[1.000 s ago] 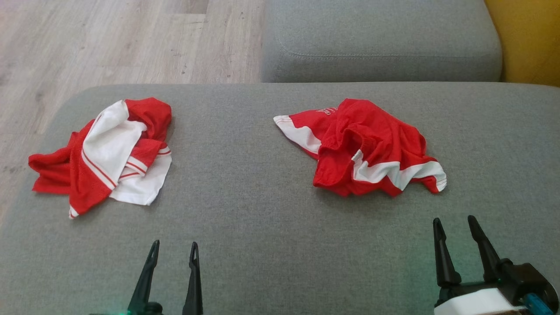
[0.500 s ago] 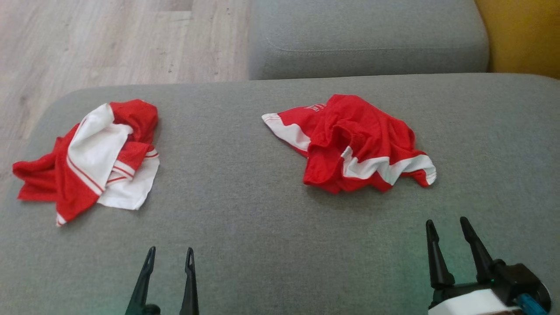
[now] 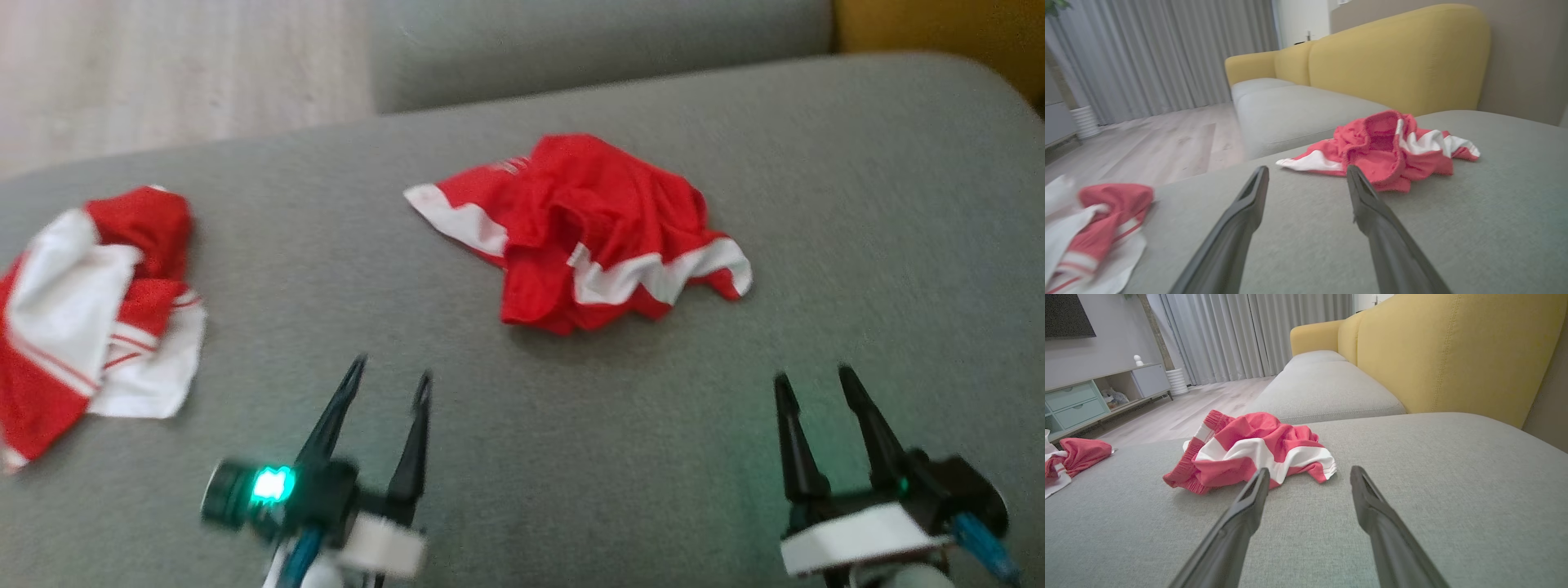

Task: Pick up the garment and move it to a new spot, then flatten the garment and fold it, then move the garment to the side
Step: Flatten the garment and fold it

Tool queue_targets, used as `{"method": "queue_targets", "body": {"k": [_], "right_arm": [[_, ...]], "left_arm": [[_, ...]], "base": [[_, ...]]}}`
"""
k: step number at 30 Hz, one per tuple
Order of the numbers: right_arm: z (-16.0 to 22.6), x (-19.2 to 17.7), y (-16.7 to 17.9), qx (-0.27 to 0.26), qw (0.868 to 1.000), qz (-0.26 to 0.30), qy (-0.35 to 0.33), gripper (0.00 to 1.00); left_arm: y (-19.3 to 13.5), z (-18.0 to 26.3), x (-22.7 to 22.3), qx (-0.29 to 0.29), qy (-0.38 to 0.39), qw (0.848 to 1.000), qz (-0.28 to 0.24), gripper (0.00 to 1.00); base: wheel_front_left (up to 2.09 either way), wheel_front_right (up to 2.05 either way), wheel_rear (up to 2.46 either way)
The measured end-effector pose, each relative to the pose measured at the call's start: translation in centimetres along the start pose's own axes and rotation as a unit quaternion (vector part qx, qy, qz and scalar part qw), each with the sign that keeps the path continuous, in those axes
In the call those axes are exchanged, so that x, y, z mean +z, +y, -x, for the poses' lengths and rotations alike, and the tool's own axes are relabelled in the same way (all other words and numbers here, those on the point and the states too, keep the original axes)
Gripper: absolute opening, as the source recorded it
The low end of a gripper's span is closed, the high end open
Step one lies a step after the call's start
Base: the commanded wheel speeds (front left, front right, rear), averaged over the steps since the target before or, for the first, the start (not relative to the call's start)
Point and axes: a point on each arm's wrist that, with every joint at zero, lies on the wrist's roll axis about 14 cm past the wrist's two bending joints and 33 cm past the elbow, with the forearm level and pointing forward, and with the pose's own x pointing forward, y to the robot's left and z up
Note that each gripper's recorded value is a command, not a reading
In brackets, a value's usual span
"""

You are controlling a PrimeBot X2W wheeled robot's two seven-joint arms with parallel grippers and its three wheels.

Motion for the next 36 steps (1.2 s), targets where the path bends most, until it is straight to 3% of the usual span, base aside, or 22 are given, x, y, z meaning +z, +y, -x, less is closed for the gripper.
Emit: {"method": "queue_targets", "body": {"k": [4,12,21,29,36], "right_arm": [[-0.4,0.0,-0.3,-0.005,1.000,0.001,0.001,1.00],[-0.2,-1.0,-1.9,-0.033,0.999,0.002,0.020,1.00],[-1.2,-1.7,-3.6,-0.058,0.998,-0.005,0.032,1.00],[-0.9,-2.3,-4.5,-0.075,0.996,-0.008,0.043,1.00],[-0.6,-2.1,-4.9,-0.082,0.996,-0.007,0.040,1.00]], "left_arm": [[-2.8,-3.8,0.2,-0.069,-0.003,0.998,-0.005,1.00],[-6.8,-7.5,-2.3,-0.157,0.042,0.986,-0.025,1.00],[-7.6,-12.8,-2.1,-0.178,0.039,0.983,-0.028,1.00],[-9.0,-13.7,-2.8,-0.198,0.042,0.979,-0.016,1.00],[-9.6,-14.5,0.7,-0.192,-0.014,0.981,0.003,1.00]], "base": [[0.00,0.00,0.00],[0.00,0.00,0.00],[0.00,0.00,0.00],[0.00,0.00,0.00],[0.00,0.00,0.00]]}}
